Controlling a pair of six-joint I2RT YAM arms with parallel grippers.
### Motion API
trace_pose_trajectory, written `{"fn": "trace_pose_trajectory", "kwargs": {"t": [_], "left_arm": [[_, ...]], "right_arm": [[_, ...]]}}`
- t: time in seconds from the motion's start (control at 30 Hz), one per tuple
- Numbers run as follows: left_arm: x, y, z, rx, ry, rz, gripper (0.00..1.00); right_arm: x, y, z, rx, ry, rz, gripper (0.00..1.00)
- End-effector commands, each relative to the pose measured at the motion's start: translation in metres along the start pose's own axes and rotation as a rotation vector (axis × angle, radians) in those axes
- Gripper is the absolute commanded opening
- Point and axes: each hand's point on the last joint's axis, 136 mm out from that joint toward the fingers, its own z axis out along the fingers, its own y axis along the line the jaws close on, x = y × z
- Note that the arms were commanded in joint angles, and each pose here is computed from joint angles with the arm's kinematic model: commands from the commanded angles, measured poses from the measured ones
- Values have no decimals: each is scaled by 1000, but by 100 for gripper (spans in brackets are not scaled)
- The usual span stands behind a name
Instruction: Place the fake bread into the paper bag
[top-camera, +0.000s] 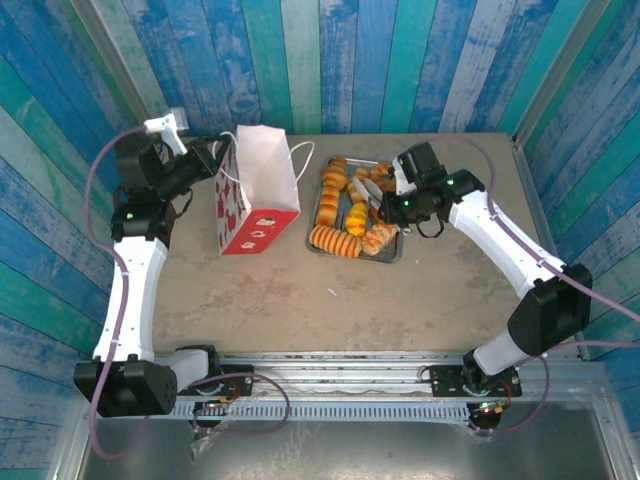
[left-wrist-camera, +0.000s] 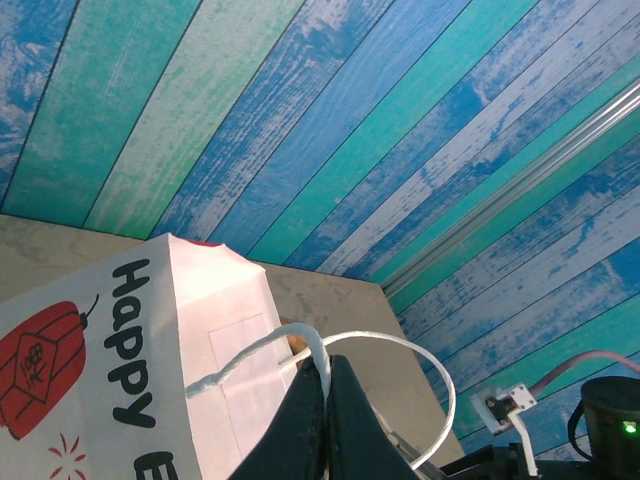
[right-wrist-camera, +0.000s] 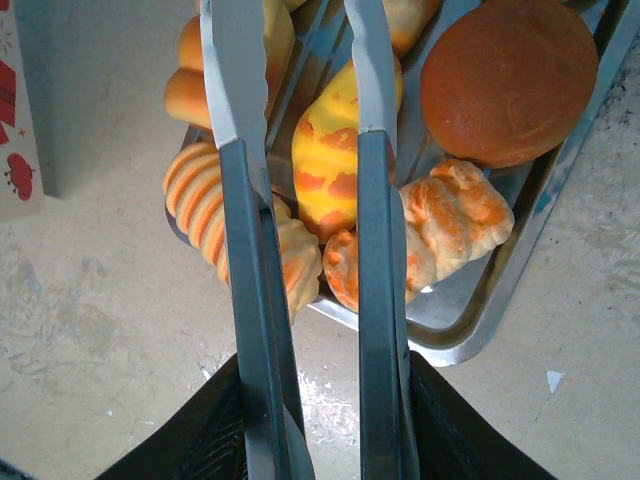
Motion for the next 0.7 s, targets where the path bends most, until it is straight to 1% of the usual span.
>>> {"fn": "trace_pose_trajectory", "kwargs": {"t": [0.0,0.2,0.33,0.4,0.57,0.63,0.67], "left_arm": [[-1,-6,5,58,3,-22,0],[8,0,13,97,25,-82,0],[31,16,30,149,84,-190,0],[41,29,38,135,117,-209,0],[42,42,35,40,109,-151,0],[40,45,33,5,108,-125,4],[39,46,32,-8,106,-111,9]], "right_arm": [[-2,4,4,-9,-1,-1,39],[-2,4,5,-8,1,-2,39],[0,3,6,-3,5,-3,39],[0,3,6,-1,4,-4,39],[0,0,5,9,1,-5,39],[0,1,5,8,1,-5,39],[-1,1,6,8,2,-5,39]]}}
